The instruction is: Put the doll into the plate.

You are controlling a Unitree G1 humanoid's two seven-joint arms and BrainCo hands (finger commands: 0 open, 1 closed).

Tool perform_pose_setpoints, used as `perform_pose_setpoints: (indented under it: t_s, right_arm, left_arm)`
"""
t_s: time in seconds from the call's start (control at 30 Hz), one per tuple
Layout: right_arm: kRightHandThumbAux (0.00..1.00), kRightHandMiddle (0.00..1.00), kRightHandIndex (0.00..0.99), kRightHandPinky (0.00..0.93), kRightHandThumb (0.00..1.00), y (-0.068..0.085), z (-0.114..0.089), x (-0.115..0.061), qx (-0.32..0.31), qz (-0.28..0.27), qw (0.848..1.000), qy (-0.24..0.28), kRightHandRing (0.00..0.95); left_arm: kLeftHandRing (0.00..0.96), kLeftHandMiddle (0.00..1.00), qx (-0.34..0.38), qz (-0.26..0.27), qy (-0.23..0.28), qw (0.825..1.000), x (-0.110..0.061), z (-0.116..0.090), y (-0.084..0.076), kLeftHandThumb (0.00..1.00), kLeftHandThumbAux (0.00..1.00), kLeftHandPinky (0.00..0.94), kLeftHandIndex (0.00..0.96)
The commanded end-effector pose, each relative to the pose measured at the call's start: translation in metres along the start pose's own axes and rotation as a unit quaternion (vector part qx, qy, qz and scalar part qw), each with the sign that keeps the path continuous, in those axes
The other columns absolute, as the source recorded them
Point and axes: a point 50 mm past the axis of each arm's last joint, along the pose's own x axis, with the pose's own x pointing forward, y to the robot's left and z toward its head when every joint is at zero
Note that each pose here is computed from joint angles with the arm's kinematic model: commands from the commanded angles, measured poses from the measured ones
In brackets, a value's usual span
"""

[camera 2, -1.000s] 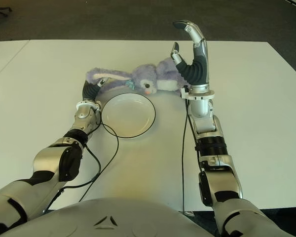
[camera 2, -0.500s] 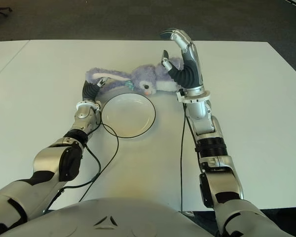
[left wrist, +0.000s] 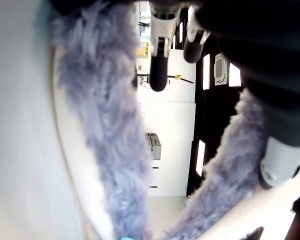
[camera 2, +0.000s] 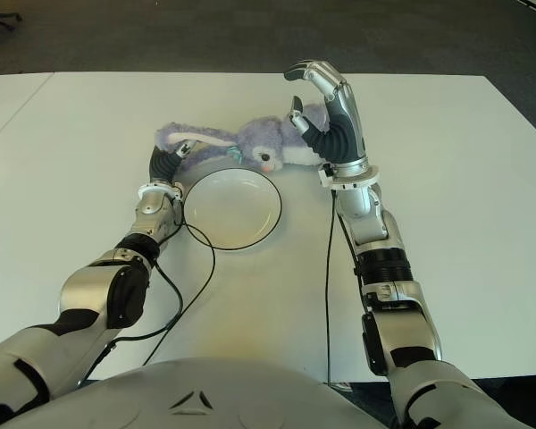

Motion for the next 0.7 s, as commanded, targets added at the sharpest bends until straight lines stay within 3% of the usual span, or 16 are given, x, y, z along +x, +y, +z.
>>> perform_pose_setpoints:
  t_s: [0.03, 0.33, 0.4, 0.43, 0.47, 0.5, 0.53, 0.63, 0.7]
  right_arm:
    - [0.724, 0.872, 0.437, 0.873, 0.694, 0.002, -0.001, 0.000, -0.002, 0.006, 1.000, -0.004, 0.882]
    - [0.724, 0.850, 0.437, 0.819, 0.693, 0.007, -0.001, 0.002, 0.001, 0.027, 1.000, -0.012, 0.844]
    - [0.728, 0.767, 0.430, 0.771, 0.682, 0.009, -0.002, 0.004, 0.009, 0.054, 0.998, -0.016, 0.779]
    - [0.731, 0.361, 0.413, 0.363, 0.671, 0.010, -0.003, 0.004, 0.013, 0.066, 0.998, -0.016, 0.347]
    - [0.731, 0.292, 0.411, 0.292, 0.669, 0.009, -0.008, 0.006, 0.010, 0.091, 0.996, -0.014, 0.273]
    - [0.574, 0.086, 0.126, 0.072, 0.200, 0.008, -0.012, 0.007, 0.007, 0.107, 0.994, -0.012, 0.068]
    - [0.536, 0.033, 0.054, 0.018, 0.075, 0.007, -0.014, 0.008, 0.006, 0.117, 0.993, -0.011, 0.016]
    - [0.471, 0.001, 0.008, 0.000, 0.031, -0.001, -0.021, 0.010, -0.015, 0.141, 0.990, -0.011, 0.000]
    - [0.427, 0.000, 0.000, 0.000, 0.054, -0.002, -0.021, 0.010, -0.024, 0.154, 0.988, -0.015, 0.000]
  left_arm:
    - [0.214, 0.205, -0.006, 0.007, 0.157, 0.988, -0.041, -0.071, 0.002, 0.000, 0.630, 0.215, 0.105]
    - [0.223, 0.213, -0.004, 0.010, 0.162, 0.987, -0.041, -0.072, 0.003, 0.000, 0.623, 0.228, 0.105]
    - [0.228, 0.217, -0.003, 0.011, 0.165, 0.986, -0.041, -0.072, 0.003, 0.000, 0.623, 0.232, 0.103]
    - [0.230, 0.219, -0.003, 0.011, 0.165, 0.986, -0.041, -0.072, 0.004, 0.000, 0.625, 0.233, 0.101]
    - [0.230, 0.220, -0.003, 0.012, 0.166, 0.986, -0.041, -0.072, 0.004, 0.000, 0.626, 0.233, 0.101]
    - [0.232, 0.222, -0.004, 0.012, 0.166, 0.986, -0.041, -0.072, 0.004, 0.000, 0.638, 0.228, 0.099]
    - [0.232, 0.223, -0.004, 0.012, 0.166, 0.986, -0.041, -0.072, 0.004, 0.000, 0.641, 0.226, 0.098]
    - [0.227, 0.222, -0.004, 0.013, 0.165, 0.986, -0.041, -0.072, 0.004, 0.000, 0.642, 0.207, 0.098]
    - [0.228, 0.225, -0.004, 0.015, 0.166, 0.986, -0.041, -0.072, 0.004, 0.000, 0.647, 0.221, 0.103]
